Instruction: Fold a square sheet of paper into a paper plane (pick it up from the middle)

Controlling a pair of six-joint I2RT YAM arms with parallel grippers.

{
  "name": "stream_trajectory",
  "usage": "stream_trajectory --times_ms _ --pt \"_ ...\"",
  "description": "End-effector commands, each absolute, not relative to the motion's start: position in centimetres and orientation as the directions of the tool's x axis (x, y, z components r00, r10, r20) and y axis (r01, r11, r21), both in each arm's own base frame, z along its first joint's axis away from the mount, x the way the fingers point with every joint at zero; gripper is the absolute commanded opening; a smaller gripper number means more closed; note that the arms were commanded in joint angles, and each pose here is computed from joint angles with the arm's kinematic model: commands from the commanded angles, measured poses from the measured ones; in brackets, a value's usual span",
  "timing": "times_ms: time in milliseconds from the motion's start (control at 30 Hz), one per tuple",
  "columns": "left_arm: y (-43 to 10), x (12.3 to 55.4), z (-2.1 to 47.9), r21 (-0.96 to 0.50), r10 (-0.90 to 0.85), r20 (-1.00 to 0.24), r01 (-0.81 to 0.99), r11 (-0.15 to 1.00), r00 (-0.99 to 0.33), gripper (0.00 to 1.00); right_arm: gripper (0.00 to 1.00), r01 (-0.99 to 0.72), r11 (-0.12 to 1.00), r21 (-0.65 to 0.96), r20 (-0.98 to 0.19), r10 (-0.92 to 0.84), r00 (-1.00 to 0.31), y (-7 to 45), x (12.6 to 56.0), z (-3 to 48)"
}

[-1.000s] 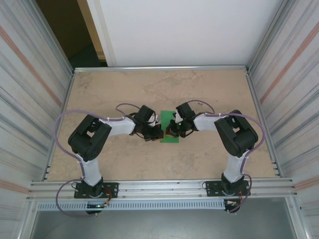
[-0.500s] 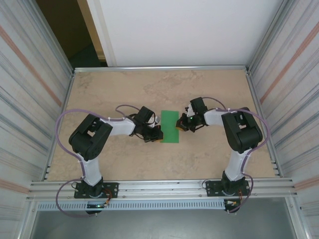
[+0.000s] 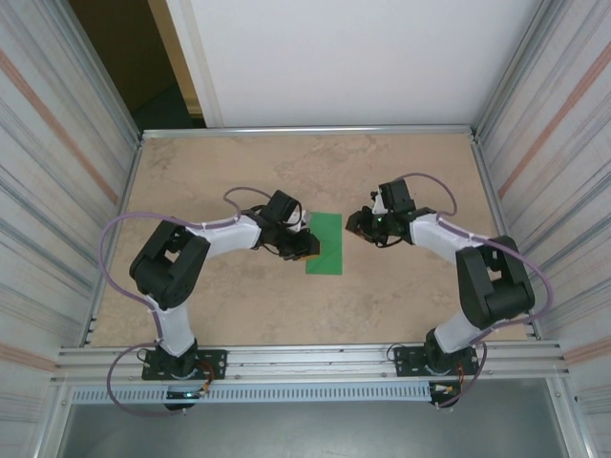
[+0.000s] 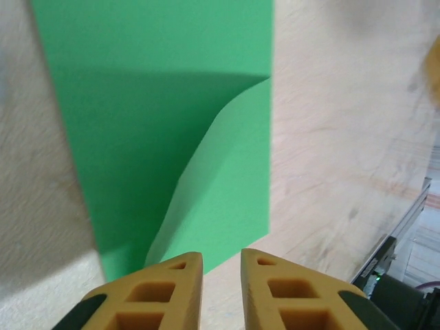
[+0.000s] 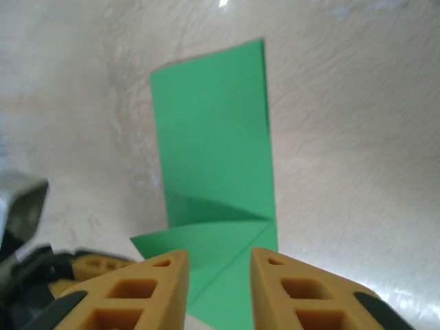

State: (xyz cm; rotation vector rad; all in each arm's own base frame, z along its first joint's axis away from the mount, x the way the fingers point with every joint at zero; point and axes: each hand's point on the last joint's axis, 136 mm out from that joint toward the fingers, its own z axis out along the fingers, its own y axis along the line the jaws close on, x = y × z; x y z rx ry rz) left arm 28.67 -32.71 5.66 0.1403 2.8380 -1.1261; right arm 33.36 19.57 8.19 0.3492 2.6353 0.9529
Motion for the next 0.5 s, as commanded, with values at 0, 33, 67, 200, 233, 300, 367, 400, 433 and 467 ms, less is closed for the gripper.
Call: stream_trajectory --times_ms 0,33,67,200,233,300,367,400,433,467 --pt "-32.5 30.4 6.9 -0.686 0.018 -0.154 0.120 0.717 -0.988 0.24 0.35 0.205 0.739 0.642 -0.153 0.386 -0.910 19.7 31.6 6.9" --pt "-32.5 30.9 6.8 -0.688 0.009 -0.159 0.117 0.716 -0.987 0.24 0.38 0.215 0.737 0.641 -0.144 0.390 -0.909 20.1 31.2 6.8" --pt "-32.5 31.3 6.6 -0.685 0.002 -0.163 0.115 0.720 -0.987 0.25 0.42 0.223 0.734 0.642 -0.135 0.394 -0.909 20.4 31.1 6.6" --pt "-32.4 32.8 5.7 -0.672 -0.019 -0.167 0.100 0.733 -0.986 0.25 0.48 0.239 0.720 0.651 -0.108 0.400 -0.910 21.9 30.6 5.8" --pt "-32.5 32.9 5.4 -0.672 -0.020 -0.163 0.096 0.734 -0.986 0.25 0.48 0.249 0.718 0.650 -0.100 0.405 -0.909 22.1 30.6 5.6" --pt "-32.4 33.1 4.9 -0.666 -0.025 -0.157 0.087 0.741 -0.987 0.25 0.48 0.259 0.709 0.655 -0.086 0.412 -0.907 22.5 30.6 5.4" --pt "-32.2 33.1 4.2 -0.654 -0.031 -0.148 0.074 0.753 -0.989 0.25 0.46 0.264 0.702 0.661 -0.075 0.412 -0.908 23.0 30.6 5.2" --pt "-32.0 33.1 3.8 -0.647 -0.035 -0.141 0.066 0.760 -0.989 0.25 0.45 0.266 0.703 0.660 -0.070 0.410 -0.910 23.1 30.6 5.0" --pt "-31.8 32.9 3.4 -0.640 -0.036 -0.130 0.056 0.766 -0.991 0.25 0.44 0.268 0.702 0.660 -0.063 0.408 -0.911 23.3 30.7 4.9" --pt "-31.7 32.8 3.0 -0.637 -0.039 -0.122 0.048 0.769 -0.992 0.25 0.42 0.271 0.699 0.661 -0.058 0.408 -0.911 23.5 30.8 4.9"
